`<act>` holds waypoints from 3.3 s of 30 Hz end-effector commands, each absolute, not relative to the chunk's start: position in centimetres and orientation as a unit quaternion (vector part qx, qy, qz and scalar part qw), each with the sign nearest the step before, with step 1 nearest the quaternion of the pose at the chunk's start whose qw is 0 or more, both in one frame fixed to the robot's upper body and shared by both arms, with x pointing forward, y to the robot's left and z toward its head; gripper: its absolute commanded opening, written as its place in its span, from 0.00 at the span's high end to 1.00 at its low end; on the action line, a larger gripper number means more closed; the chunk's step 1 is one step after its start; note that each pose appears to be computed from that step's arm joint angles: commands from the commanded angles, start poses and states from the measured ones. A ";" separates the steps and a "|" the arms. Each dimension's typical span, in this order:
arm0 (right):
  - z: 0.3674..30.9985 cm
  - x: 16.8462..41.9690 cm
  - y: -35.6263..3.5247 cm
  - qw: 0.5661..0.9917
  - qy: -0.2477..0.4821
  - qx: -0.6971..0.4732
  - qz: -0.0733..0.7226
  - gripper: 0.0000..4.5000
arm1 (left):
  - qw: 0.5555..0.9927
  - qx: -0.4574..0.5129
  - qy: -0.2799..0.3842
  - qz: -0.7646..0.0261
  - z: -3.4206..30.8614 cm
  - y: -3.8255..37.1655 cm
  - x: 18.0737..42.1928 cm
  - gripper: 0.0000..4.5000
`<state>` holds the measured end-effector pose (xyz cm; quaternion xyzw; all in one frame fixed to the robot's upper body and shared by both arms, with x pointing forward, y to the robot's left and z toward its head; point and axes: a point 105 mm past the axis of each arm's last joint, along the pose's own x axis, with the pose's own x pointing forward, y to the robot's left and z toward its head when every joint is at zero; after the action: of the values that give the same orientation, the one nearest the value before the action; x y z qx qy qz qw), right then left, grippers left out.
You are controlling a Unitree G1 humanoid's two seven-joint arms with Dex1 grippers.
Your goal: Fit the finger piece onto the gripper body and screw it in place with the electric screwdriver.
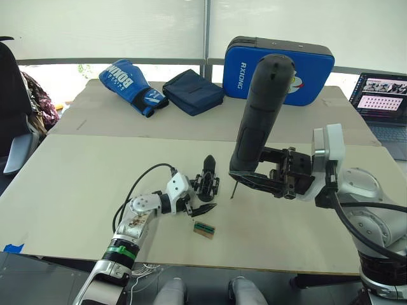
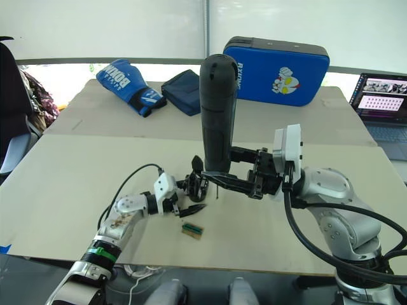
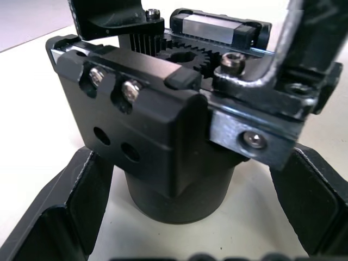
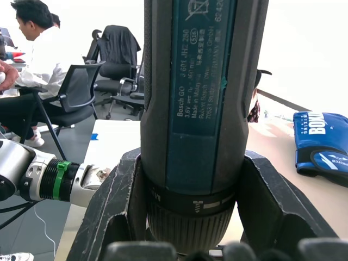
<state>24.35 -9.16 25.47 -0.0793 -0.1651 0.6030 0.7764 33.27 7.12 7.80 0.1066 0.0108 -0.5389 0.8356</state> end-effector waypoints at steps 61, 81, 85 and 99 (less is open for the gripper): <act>26.3 23.1 -9.8 0.760 -0.167 -0.103 0.619 0.57 | 0.855 0.092 0.032 -0.510 7.6 7.2 31.6 0.01; 26.3 23.3 -9.7 0.763 -0.170 -0.103 0.615 0.57 | 0.831 0.108 0.040 -0.544 7.0 9.1 32.5 0.01; 26.4 23.3 -9.8 0.763 -0.171 -0.105 0.614 0.57 | 0.829 0.105 0.041 -0.548 6.7 8.7 32.1 0.01; 26.4 23.3 -9.7 0.763 -0.171 -0.104 0.615 0.57 | 0.839 0.105 0.050 -0.532 6.0 8.7 31.9 0.01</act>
<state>24.16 -9.79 24.67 -0.0963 -0.1321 0.6112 0.7744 32.29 8.65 7.39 0.1077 0.0235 -0.5322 0.8394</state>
